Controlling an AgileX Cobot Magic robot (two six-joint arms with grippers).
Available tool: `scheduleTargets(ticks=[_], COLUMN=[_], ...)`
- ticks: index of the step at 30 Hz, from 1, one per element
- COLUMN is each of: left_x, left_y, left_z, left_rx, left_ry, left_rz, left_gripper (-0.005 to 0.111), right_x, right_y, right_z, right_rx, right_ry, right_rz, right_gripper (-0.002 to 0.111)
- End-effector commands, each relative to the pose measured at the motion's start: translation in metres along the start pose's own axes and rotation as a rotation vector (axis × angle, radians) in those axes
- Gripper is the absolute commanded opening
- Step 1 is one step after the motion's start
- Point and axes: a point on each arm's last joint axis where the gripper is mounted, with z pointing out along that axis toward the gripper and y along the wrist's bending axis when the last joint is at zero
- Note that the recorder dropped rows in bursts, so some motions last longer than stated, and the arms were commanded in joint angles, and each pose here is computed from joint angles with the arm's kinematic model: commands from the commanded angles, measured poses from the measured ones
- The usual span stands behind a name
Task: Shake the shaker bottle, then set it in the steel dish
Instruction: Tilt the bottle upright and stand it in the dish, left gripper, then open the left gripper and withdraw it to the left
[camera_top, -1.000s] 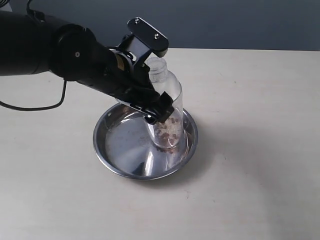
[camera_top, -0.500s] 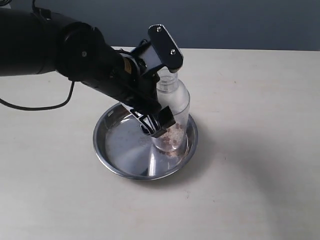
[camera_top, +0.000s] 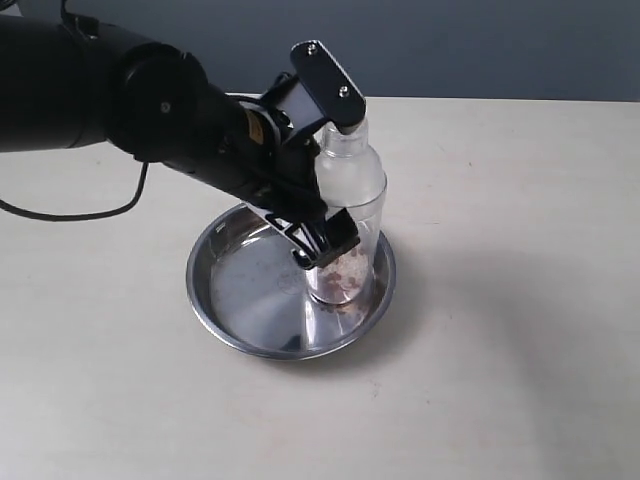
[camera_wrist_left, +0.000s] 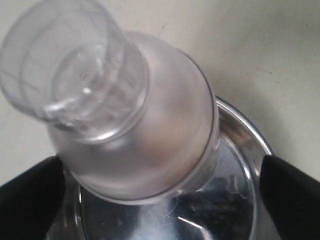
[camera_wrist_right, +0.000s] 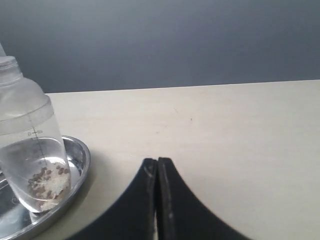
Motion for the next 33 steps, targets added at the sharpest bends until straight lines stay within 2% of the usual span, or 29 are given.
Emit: scheduleTargets(ticks=[1,4,8,11,13,16,17,20,22,24,30,33], left_x=[-0.009,-0.010,-0.002,0.007,0.016,0.033,0.038,0.056,0.067,0.081,0.129,0.151], left_y=[0.001,0.000,-0.006,-0.011,-0.012,-0.008,-0.006,-0.008,-0.013,-0.021,-0.040,-0.048], left_z=[-0.023,-0.042,-0.064,-0.078,-0.087,-0.100,-0.104,-0.119,-0.133,-0.150,-0.192,-0.197], left_rx=[-0.024,-0.019,0.034,0.074,0.079,0.045,0.030,-0.014,-0.046,-0.074,-0.203,-0.232], left_ry=[-0.075,-0.078,0.014,0.090,0.109,0.100,0.090,0.020,-0.087,-0.233,-0.685,-0.817], left_rz=[-0.013,-0.010,-0.004,-0.024,-0.064,-0.207,-0.249,-0.385,-0.423,-0.447,-0.427,-0.441], left_gripper=[0.105,0.105,0.103,0.091,0.068,0.014,-0.001,0.003,0.003,0.003,0.003,0.003], right_x=[-0.001,-0.001,-0.001,-0.001,-0.001,-0.001,-0.001,-0.001,-0.001,-0.001,-0.001,-0.001], right_y=[0.000,0.000,0.000,0.000,0.000,0.000,0.000,0.000,0.000,0.000,0.000,0.000], right_z=[0.000,0.000,0.000,0.000,0.000,0.000,0.000,0.000,0.000,0.000,0.000,0.000], right_rx=[0.001,0.001,0.001,0.001,0.001,0.001,0.001,0.001,0.001,0.001,0.001,0.001], right_ry=[-0.016,-0.016,-0.016,-0.016,-0.016,-0.018,-0.018,-0.017,-0.017,-0.017,-0.017,-0.017], right_rz=[0.004,0.004,0.004,0.004,0.004,0.004,0.004,0.004,0.004,0.004,0.004,0.004], right_gripper=[-0.001,-0.001,-0.001,-0.001,-0.001,-0.001,-0.001,-0.001,-0.001,-0.001,-0.001,-0.001])
